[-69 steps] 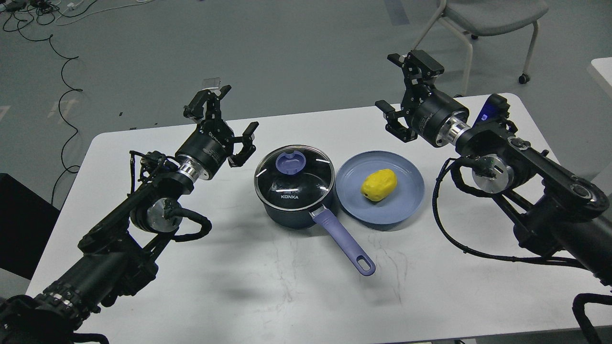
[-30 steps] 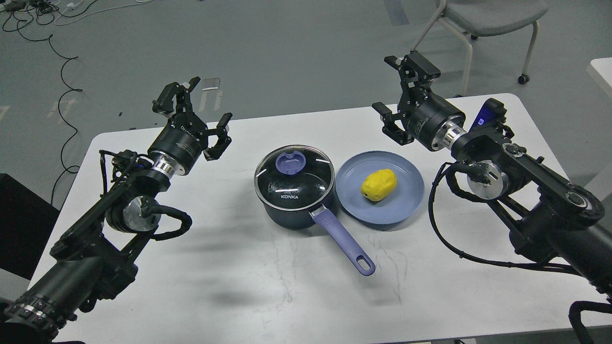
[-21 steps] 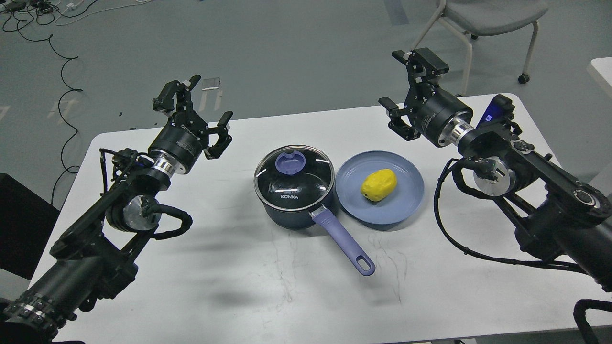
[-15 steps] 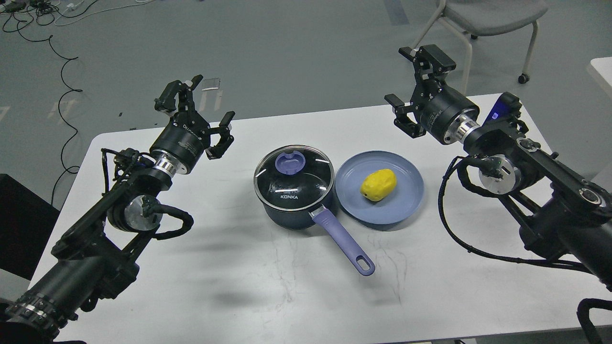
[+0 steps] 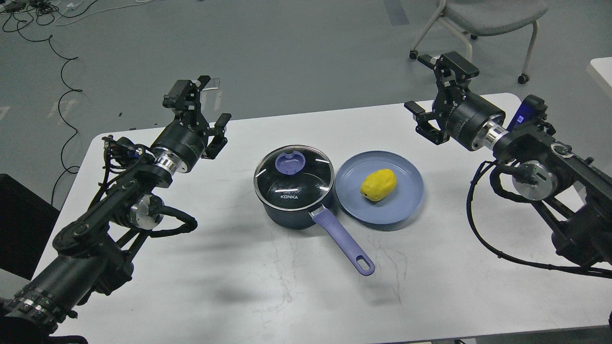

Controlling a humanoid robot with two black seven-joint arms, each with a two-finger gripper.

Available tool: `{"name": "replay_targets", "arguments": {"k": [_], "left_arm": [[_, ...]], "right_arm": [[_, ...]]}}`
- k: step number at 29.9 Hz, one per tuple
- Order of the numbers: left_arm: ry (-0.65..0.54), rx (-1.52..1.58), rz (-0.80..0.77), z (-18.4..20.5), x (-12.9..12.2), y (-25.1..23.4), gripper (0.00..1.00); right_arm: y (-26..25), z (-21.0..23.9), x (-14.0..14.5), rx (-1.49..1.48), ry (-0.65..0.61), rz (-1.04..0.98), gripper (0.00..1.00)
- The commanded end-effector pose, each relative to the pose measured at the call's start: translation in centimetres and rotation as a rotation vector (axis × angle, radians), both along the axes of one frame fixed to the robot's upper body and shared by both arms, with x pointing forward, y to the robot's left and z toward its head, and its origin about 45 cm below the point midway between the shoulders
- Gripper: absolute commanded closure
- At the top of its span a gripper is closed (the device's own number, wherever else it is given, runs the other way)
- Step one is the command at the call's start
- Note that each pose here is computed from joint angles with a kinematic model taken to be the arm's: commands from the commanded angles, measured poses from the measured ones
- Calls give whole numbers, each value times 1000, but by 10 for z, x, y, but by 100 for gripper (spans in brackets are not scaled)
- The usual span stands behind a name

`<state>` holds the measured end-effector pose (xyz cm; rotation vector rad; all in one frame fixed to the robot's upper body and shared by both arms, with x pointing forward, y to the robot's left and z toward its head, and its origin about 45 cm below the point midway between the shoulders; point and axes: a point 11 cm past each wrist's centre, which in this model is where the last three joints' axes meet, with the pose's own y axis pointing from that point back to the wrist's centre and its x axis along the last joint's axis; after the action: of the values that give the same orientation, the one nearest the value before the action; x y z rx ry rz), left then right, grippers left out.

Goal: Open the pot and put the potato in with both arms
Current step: 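Lower the left gripper onto the purple knob of the glass lid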

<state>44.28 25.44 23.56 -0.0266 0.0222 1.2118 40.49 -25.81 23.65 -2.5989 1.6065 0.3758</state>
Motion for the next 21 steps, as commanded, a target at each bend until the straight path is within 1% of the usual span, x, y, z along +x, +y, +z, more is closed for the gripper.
{"name": "replay_targets", "arguments": {"k": [1, 2, 4, 6, 7, 8, 10, 12, 14, 16, 19, 21], "left_arm": [[-113, 245, -12, 12, -1, 1, 2], [-169, 300, -48, 25, -5, -2, 2], [-231, 362, -90, 37, -10, -8, 2], [-383, 521, -168, 56, -22, -20, 2], [-422, 570, -189, 59, -25, -22, 2], [-490, 680, -229, 62, -31, -26, 2], [-549, 786, -280, 60, -40, -33, 2], [-641, 991, -404, 43, -58, -48, 2], [-692, 1107, -466, 29, -66, -55, 2], [-726, 1149, -488, 22, -70, -60, 2], [-719, 1184, -595, -5, -85, -73, 2], [-717, 1200, -625, -10, -86, -77, 2]], "right_arm": [[-25, -10, 4, -2, 26, -59, 0], [-30, -10, 5, 4, 25, -74, 0], [-34, -8, 6, 7, 21, -85, 0], [-42, -8, 5, 6, 22, -105, 0], [-43, -8, 5, 8, 22, -107, 0], [-44, -8, 5, 7, 21, -109, 0], [-44, -7, 5, 5, 21, -110, 0], [-45, -7, 5, 7, 19, -113, 0], [-45, -6, 5, 10, 16, -115, 0], [-45, -6, 5, 11, 16, -114, 0], [-45, -6, 5, 10, 18, -115, 0], [-45, -6, 5, 10, 18, -115, 0]]}}
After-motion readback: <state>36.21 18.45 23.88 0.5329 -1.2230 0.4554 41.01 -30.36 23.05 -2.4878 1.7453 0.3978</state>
